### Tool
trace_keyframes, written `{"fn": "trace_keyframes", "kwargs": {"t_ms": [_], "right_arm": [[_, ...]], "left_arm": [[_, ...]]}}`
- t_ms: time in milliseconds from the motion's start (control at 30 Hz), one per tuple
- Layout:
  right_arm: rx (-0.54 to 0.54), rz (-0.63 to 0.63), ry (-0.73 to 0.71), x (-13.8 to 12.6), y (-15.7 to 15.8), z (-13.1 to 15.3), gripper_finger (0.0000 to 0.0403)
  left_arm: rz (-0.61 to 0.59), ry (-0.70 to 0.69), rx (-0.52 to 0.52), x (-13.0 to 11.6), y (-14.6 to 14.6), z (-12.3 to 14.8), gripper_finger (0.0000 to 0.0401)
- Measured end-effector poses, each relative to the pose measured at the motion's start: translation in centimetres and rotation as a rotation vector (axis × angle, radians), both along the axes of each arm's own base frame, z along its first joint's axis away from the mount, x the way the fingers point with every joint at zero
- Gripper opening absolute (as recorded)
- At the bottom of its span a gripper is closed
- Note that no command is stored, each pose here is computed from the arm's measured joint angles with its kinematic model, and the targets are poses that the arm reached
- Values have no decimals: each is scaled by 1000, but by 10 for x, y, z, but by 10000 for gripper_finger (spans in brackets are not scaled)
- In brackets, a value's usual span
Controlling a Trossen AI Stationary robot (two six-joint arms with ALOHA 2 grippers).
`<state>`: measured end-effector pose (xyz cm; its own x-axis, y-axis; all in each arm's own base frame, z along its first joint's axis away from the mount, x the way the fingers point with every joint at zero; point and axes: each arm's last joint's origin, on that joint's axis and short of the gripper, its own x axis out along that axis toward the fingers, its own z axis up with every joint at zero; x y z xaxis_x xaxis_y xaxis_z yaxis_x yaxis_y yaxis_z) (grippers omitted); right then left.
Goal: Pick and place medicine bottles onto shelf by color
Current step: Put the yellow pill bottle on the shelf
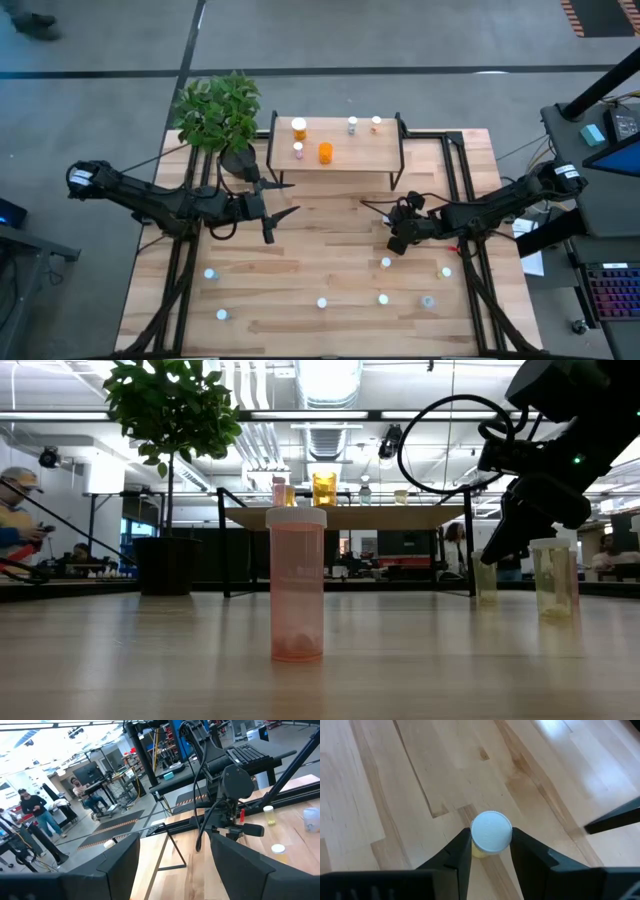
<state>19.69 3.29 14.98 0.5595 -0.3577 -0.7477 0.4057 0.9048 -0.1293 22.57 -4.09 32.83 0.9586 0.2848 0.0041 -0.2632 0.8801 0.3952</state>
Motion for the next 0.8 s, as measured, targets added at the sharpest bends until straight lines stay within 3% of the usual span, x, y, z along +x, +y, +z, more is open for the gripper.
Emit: {"fn": "trace_keyframes", "kwargs": {"t_ms": [200,433,800], "right_arm": [[40,17,-57,12,4,21,115],[72,17,-112,36,6,88,115],[5,-123,-291,59,-49,188,111]], "left_arm": [[8,2,17,0,0,1,228],[67,-17,56,-8,4,8,228],[81,-29,59,-15,6,12,228]]}}
